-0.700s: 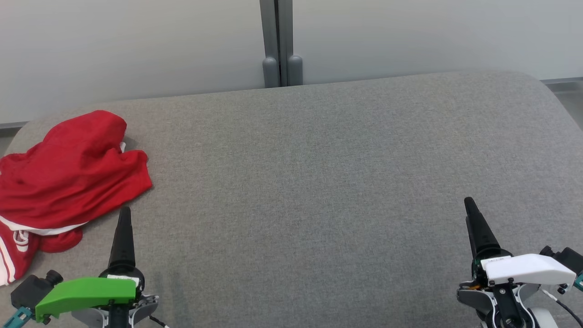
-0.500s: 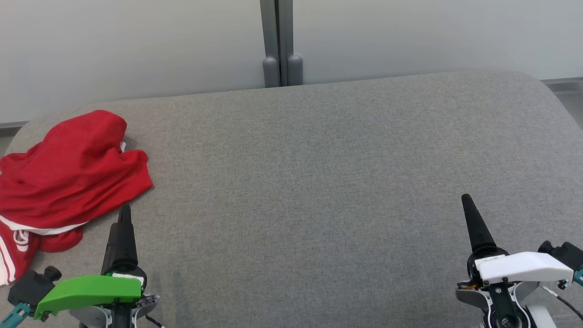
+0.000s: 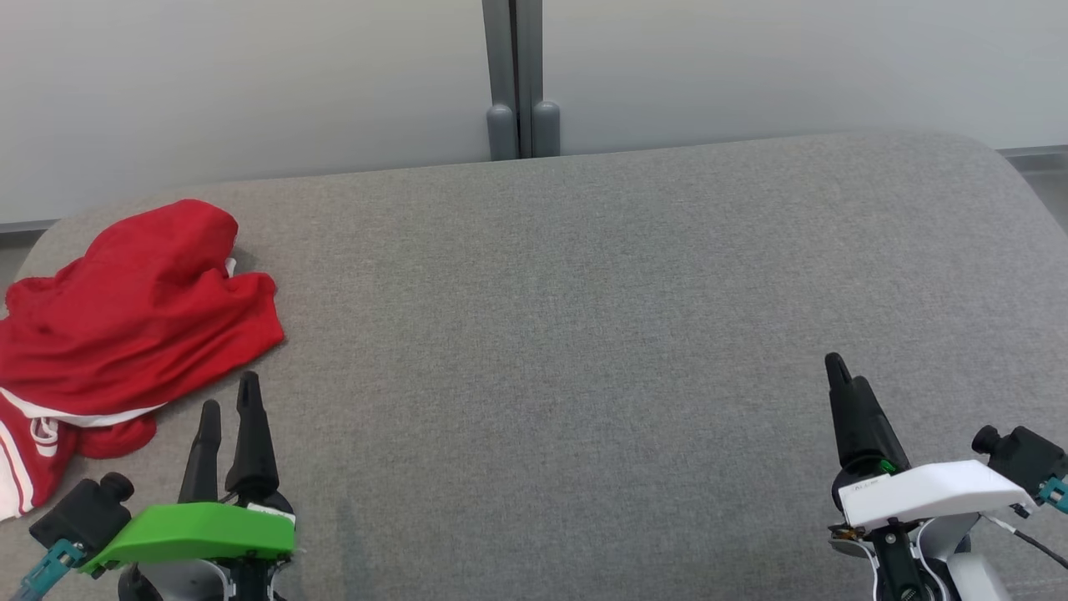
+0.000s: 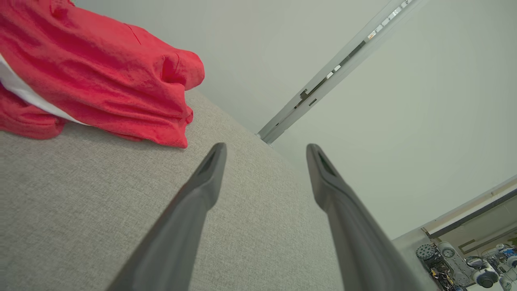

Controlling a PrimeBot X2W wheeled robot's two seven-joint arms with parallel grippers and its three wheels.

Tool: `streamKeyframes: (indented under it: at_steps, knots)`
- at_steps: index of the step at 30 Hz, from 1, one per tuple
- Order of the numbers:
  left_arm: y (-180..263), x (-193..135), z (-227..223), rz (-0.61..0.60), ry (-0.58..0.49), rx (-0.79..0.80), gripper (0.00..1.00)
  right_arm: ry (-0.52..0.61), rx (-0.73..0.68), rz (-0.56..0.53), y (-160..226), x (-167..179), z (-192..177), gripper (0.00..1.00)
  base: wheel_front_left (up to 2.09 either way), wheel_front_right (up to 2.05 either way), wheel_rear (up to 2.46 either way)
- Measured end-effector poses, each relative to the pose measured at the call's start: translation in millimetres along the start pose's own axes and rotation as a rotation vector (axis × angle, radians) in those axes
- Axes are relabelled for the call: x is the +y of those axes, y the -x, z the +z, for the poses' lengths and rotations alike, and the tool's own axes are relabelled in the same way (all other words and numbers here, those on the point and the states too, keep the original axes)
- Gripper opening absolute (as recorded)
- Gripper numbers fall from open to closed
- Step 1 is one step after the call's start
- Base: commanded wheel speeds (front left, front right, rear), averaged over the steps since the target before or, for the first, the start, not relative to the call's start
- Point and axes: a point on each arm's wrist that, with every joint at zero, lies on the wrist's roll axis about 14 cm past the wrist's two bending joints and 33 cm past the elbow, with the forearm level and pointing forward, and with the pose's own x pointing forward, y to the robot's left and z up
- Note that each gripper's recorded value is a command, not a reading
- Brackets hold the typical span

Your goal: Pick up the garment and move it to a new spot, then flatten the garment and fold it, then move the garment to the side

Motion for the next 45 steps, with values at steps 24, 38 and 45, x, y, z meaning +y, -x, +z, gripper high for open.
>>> streamKeyframes:
  at_steps: [24,38,45]
  knots:
    - [0.6,-10.9,-4.2,-0.060,-0.412,-0.007,1.00,0.364,0.010,0.064,-1.6,9.1,-6.3,1.00,0.00,0.00,0.00]
    - [2.3,-16.5,-11.3,-0.100,-0.570,-0.007,1.00,0.510,0.016,0.096,-1.7,12.9,-11.3,1.00,0.00,0.00,0.00]
    - [3.6,-13.7,-12.9,-0.096,-0.626,-0.010,1.00,0.577,0.019,0.102,0.2,12.4,-12.0,1.00,0.00,0.00,0.00]
